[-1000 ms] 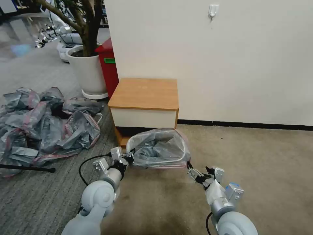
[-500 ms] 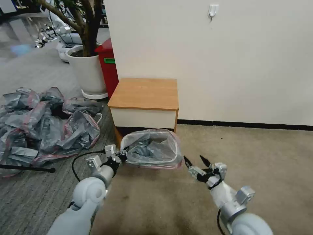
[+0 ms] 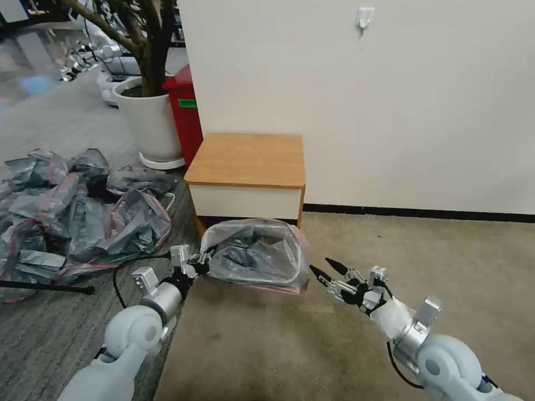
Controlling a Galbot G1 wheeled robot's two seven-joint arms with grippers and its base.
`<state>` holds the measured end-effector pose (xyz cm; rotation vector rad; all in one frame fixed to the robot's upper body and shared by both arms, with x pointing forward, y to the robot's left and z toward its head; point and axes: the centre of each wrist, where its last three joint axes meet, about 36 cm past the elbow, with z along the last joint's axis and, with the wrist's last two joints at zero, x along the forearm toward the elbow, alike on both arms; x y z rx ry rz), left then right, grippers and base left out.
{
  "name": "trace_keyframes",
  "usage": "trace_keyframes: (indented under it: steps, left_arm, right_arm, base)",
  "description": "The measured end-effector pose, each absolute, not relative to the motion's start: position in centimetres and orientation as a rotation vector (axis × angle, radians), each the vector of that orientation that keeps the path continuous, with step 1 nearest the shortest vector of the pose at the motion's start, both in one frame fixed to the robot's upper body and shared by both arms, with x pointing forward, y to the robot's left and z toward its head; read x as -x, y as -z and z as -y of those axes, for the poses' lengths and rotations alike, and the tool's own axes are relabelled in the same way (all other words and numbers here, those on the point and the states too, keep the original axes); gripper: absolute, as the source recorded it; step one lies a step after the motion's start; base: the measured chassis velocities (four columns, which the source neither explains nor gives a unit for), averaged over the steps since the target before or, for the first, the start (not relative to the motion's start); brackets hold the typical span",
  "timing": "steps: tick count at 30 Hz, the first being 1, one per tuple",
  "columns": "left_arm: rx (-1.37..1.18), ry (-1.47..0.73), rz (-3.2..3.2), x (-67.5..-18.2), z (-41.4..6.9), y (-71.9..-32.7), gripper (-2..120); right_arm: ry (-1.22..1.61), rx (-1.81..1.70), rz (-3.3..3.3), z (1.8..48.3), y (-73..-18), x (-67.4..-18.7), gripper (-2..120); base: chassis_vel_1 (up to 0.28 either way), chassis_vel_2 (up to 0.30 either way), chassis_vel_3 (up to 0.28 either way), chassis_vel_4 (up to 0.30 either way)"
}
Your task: Pick up the garbage bag from the table and place it over the trash can.
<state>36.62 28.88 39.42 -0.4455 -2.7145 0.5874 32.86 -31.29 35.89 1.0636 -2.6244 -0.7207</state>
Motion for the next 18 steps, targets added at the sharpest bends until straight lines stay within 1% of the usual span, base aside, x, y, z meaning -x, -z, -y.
trace_keyframes:
  steps: [3, 4, 7, 16, 18]
  left_arm:
    - [0.45, -0.588, 2.714, -36.4, -28.8, -39.5, 3]
    - [0.454, -0.589, 2.714, -36.3, -28.7, -39.6, 3]
    - [0.455, -0.589, 2.714, -36.2, -28.6, -39.6, 3]
    - [0.45, -0.59, 2.711, -36.0, -28.3, -39.5, 3]
    - [0.452, -0.592, 2.711, -36.0, -28.2, -39.5, 3]
  right_arm:
    - [0.722, -1.076, 2.616, 31.0, -35.8, -33.3, 78]
    - [0.722, -1.082, 2.613, 30.8, -35.7, -33.6, 75]
    - [0.725, -1.09, 2.61, 30.5, -35.8, -33.9, 72]
    - [0.728, -1.094, 2.609, 29.8, -35.9, -34.2, 67]
    - [0.726, -1.094, 2.608, 29.7, -35.9, -34.2, 63]
  base:
    - [0.0, 0.0, 0.0, 0.0]
    - [0.0, 0.0, 0.0, 0.0]
    - [0.0, 0.0, 0.0, 0.0]
    - [0.0, 0.0, 0.0, 0.0]
    - [0.0, 0.0, 0.0, 0.0]
